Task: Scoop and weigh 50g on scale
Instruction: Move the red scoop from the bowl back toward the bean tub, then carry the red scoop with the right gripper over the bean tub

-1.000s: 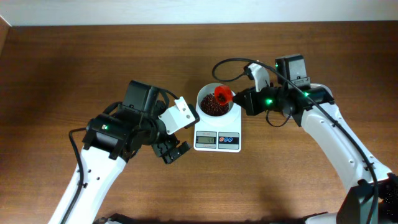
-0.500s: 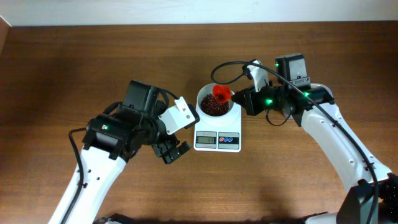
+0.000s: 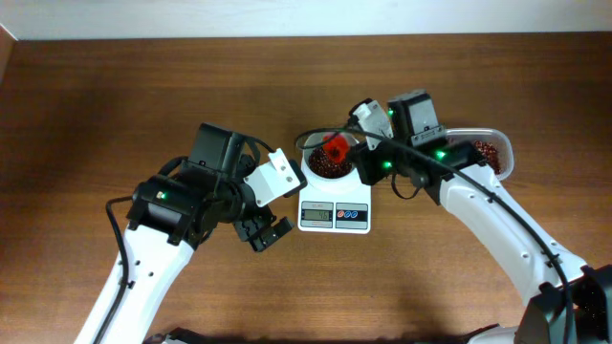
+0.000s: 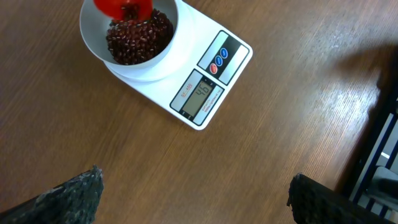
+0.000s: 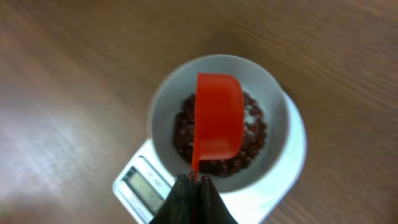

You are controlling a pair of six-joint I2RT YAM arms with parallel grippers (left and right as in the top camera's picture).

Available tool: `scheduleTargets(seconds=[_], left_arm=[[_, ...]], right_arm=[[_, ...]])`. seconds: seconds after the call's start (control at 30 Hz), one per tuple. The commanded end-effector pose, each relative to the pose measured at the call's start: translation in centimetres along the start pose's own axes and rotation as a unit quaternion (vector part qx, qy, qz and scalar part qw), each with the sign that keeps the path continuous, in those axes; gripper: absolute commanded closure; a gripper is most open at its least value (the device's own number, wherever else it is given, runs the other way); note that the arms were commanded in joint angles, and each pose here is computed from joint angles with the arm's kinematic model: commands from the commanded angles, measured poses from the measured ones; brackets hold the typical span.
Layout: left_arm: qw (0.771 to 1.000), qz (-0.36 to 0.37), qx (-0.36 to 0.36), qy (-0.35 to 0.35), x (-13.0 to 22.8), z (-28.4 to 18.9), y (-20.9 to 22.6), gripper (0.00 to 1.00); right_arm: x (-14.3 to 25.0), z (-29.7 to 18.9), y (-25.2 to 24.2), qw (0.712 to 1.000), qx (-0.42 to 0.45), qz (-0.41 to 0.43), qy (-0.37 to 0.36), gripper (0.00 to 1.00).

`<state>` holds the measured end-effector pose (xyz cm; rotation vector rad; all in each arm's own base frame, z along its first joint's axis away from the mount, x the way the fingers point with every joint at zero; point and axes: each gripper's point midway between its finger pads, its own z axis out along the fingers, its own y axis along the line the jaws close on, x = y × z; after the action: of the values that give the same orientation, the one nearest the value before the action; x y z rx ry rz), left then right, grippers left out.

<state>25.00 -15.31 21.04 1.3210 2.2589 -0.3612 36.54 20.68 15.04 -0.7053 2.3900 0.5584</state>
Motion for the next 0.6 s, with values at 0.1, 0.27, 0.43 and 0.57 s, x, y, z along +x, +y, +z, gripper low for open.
scheduleTargets(seconds=[0.1, 0.27, 0.43, 0.57], left_arm=[[1.0, 0.002, -0.003, -0.013, -0.5, -0.6, -0.1, 0.01], [1.0, 0.002, -0.003, -0.013, -0.5, -0.6, -0.1, 0.01], [1.0, 0.002, -0.003, -0.013, -0.5, -0.6, -0.1, 0.01], [1.0, 0.002, -0.003, -0.013, -0.5, -0.6, -0.1, 0.01]], right_arm=[[-0.6, -1.2, -0.4, 1.0, 0.028, -0.001, -0.002, 0.96], [-0.8, -1.7, -1.0, 0.999, 0.05, 0.003, -0.004, 0.96], [-1.2, -2.1, -0.6, 0.999, 0.044, -0.003, -0.01, 0.96], [-1.4, -2.2, -1.4, 0.998, 0.065, -0.012, -0.013, 0.96]])
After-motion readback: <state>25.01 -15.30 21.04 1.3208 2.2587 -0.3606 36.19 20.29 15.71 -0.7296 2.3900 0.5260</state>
